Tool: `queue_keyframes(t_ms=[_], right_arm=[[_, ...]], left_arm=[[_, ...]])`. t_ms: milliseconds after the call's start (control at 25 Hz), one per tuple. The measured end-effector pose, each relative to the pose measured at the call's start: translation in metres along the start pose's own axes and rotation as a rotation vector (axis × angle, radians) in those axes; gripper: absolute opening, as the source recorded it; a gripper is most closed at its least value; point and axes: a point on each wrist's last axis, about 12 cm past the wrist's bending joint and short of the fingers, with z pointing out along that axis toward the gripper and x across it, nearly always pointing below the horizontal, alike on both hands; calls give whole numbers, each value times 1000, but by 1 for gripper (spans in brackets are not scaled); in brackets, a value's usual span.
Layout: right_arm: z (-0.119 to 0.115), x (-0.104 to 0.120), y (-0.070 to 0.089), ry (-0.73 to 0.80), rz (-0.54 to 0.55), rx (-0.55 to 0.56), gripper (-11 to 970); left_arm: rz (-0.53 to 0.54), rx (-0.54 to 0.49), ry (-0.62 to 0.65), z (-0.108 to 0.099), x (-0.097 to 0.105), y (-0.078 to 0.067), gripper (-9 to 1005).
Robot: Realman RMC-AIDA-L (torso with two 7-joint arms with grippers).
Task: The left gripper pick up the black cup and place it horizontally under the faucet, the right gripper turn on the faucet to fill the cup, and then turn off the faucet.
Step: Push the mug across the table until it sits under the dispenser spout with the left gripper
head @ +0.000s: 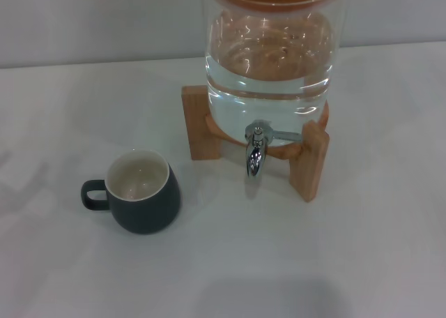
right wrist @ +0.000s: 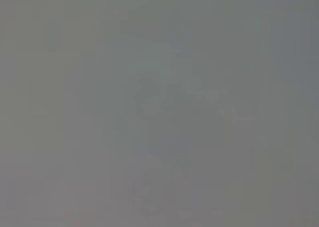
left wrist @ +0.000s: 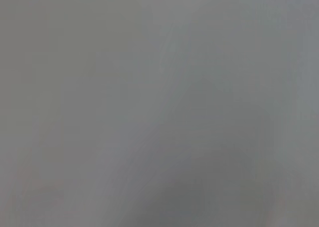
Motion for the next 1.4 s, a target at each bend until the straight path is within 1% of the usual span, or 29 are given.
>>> queue_keyframes(t_ms=[40, 120, 160, 200, 360, 520, 560, 640, 720, 840, 1040, 1400], right_arm=[[0, 0, -1, 2, 0, 4, 829], [2, 0, -2, 4, -1, 8, 829], [3, 0, -3, 5, -4, 9, 829], [5, -1, -4, 6, -6, 9, 829], [14, -3, -9, 6, -12, 7, 829], [21, -5, -13, 13, -22, 15, 829], [21, -5, -13, 13, -22, 15, 829], [29, -5, -15, 23, -24, 16, 829], [32, -4, -14, 26, -24, 13, 829], [36, -4, -14, 26, -25, 8, 829], [39, -3, -13, 25, -20, 2, 829], [36, -5, -11, 23, -24, 1, 829]], left_arm=[[4, 34, 29, 1, 3, -3, 885], [2, 73, 61, 0, 8, -9, 883], [2, 73, 61, 0, 8, -9, 881], [-2, 87, 83, -3, 14, -15, 880], [-8, 68, 113, -23, 26, -22, 876], [-19, 53, 136, -43, 33, -25, 871], [-19, 50, 141, -45, 34, -25, 870], [-15, 41, 165, -51, 39, -26, 868], [-9, 36, 189, -52, 44, -27, 865], [0, 28, 214, -48, 53, -29, 862], [13, 32, 245, -34, 63, -31, 856], [43, 56, 316, -9, 71, -32, 846]])
